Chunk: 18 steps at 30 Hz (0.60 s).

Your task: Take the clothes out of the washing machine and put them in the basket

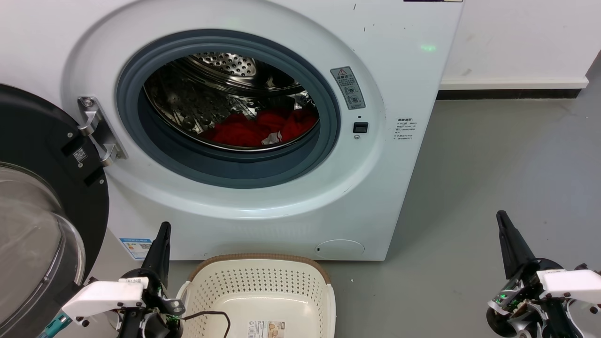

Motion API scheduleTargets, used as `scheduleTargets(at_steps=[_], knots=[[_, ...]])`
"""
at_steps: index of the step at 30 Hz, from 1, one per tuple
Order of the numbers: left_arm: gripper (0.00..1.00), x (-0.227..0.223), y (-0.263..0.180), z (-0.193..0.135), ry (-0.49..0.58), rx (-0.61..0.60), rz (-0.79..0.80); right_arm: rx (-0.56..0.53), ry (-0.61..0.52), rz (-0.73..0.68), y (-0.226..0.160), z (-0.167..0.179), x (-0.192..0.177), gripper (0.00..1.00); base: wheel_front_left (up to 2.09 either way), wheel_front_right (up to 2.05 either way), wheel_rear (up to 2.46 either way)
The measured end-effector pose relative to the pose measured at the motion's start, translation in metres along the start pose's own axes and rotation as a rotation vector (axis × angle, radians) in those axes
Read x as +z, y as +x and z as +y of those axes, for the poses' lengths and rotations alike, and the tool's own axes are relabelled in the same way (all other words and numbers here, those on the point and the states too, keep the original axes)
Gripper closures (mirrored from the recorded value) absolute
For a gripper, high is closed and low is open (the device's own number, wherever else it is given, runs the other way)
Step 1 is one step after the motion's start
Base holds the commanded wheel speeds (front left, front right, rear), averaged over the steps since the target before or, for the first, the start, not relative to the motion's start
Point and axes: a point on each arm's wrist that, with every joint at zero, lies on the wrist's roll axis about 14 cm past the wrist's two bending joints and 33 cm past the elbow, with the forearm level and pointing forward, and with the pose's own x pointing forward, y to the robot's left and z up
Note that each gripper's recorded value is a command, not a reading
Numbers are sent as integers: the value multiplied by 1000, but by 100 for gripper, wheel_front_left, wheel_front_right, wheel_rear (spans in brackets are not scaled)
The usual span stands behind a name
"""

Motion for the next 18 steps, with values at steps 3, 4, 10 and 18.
scheduleTargets(at_steps=[3,4,10,18], knots=[[100,0,0,0,0,0,0,0,0,0,0,0,0,100,0,0,0],[100,0,0,0,0,0,0,0,0,0,0,0,0,100,0,0,0],[100,0,0,0,0,0,0,0,0,0,0,0,0,100,0,0,0],[100,0,0,0,0,0,0,0,0,0,0,0,0,100,0,0,0]])
